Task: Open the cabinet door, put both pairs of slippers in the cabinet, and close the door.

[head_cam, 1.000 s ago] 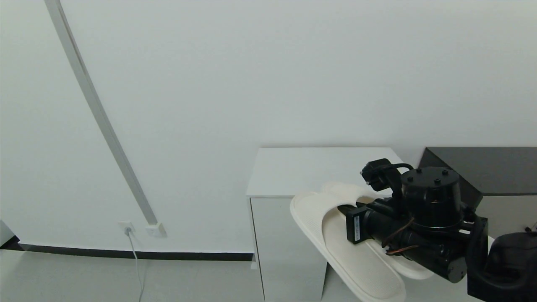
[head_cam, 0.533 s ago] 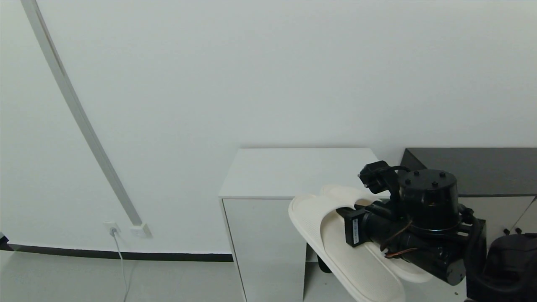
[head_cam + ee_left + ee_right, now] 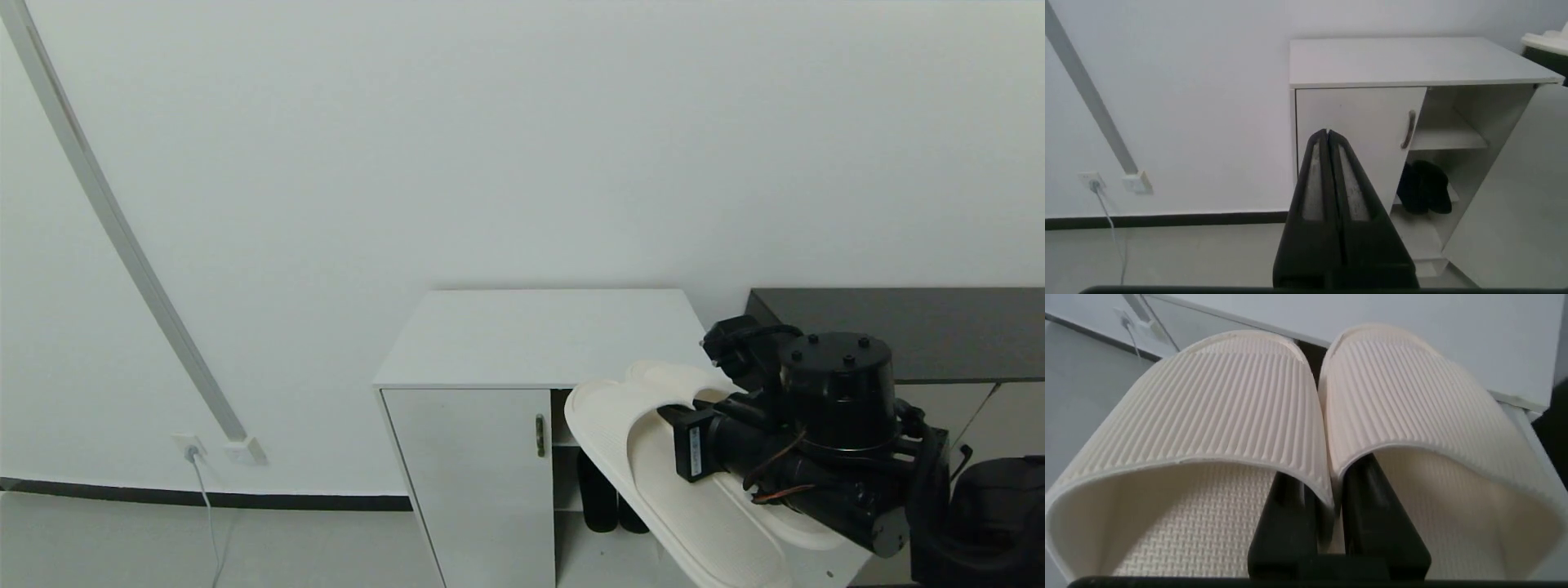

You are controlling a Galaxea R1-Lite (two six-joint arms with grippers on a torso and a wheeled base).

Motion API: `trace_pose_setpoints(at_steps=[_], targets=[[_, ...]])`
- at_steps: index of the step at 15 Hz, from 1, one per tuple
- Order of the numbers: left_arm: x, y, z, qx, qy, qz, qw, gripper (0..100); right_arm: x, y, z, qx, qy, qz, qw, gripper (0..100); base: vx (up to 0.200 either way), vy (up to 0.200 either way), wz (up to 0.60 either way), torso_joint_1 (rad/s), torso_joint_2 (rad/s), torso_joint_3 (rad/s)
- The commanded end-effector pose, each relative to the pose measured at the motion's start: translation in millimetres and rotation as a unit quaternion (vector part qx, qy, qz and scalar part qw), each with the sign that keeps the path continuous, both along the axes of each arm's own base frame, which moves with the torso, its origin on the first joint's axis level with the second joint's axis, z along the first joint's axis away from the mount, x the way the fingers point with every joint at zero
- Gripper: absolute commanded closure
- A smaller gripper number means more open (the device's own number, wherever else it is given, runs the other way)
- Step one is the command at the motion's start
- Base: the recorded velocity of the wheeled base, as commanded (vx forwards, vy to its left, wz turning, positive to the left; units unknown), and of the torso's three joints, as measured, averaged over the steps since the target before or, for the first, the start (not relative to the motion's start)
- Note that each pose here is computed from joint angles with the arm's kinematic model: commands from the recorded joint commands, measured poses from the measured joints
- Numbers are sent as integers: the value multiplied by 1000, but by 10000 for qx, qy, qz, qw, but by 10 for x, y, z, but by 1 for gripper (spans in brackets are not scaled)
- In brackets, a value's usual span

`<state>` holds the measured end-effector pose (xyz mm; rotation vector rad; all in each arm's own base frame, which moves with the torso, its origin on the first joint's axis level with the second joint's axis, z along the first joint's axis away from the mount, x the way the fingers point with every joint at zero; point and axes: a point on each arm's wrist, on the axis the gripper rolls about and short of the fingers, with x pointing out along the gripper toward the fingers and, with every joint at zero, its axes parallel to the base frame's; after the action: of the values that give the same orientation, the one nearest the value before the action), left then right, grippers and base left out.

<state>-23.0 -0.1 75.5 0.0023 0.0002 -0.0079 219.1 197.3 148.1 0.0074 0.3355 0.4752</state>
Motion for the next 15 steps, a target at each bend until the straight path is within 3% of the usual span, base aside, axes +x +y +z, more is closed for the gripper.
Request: trace_pose_setpoints(at_steps=[1, 15], targets=[[1, 0, 2, -4, -1, 1, 10000, 100, -3, -2, -2, -2, 2, 2, 10000, 100, 0, 0, 0, 0, 0, 0], [1, 0, 1, -4, 7, -7, 10000, 100, 15, -77, -132, -245, 117, -166, 9995, 100, 0, 0, 0, 0, 0, 0]])
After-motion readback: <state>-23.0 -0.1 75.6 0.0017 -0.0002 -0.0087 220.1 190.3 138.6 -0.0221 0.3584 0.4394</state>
